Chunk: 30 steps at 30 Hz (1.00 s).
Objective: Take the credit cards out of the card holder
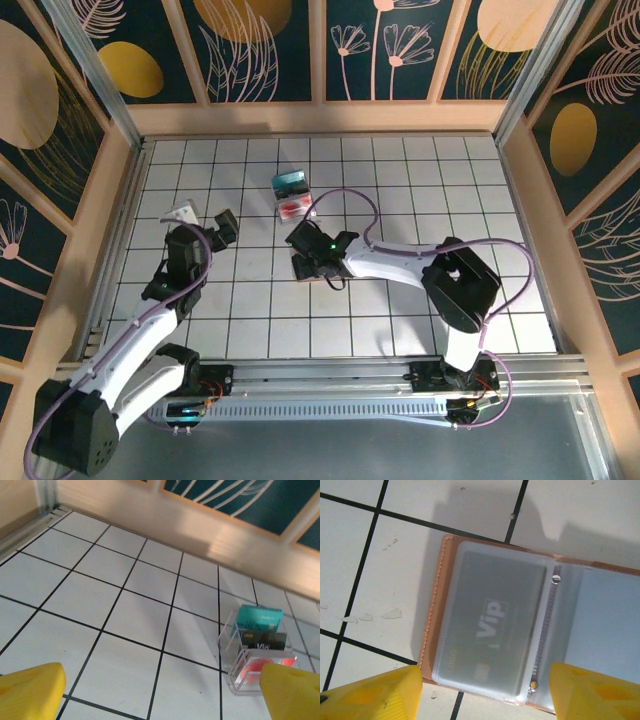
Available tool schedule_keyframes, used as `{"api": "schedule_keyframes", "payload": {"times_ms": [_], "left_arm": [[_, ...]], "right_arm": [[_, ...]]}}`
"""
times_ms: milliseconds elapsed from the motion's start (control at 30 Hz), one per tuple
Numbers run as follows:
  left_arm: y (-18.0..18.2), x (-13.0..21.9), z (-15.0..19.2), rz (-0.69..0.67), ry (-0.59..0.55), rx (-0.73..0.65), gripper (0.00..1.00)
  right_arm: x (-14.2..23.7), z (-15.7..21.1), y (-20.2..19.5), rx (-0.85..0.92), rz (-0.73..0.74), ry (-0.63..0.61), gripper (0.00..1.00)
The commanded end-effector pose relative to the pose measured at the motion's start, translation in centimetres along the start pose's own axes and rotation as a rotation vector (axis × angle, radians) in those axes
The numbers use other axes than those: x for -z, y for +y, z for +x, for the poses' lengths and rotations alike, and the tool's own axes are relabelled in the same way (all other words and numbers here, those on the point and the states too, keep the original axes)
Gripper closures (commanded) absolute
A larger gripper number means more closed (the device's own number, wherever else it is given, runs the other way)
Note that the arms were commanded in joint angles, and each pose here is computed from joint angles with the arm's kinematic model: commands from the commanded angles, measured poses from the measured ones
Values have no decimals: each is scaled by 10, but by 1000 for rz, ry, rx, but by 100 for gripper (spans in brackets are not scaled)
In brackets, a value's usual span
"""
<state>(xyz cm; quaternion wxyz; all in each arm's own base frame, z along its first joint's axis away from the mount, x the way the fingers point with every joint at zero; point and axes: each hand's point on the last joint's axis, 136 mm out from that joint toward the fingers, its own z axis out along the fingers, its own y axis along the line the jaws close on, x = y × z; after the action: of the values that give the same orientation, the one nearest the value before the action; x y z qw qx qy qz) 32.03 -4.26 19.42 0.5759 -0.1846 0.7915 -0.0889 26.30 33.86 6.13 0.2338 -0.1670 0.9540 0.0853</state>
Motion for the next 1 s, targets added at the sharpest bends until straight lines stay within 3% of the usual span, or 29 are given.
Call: {"api": "schedule_keyframes", "payload": {"times_ms": [0,267,967], "left_arm": [[9,10,-15,-4,-116,149,1],[25,27,-17,-1,-201,223,1],[20,20,-12,2,-172,197,1]], "right_arm": [[-4,-2,6,39,10,13,32],[-19,4,8,52,17,47,33],[-38,23,-7,20,42,111,40]]}}
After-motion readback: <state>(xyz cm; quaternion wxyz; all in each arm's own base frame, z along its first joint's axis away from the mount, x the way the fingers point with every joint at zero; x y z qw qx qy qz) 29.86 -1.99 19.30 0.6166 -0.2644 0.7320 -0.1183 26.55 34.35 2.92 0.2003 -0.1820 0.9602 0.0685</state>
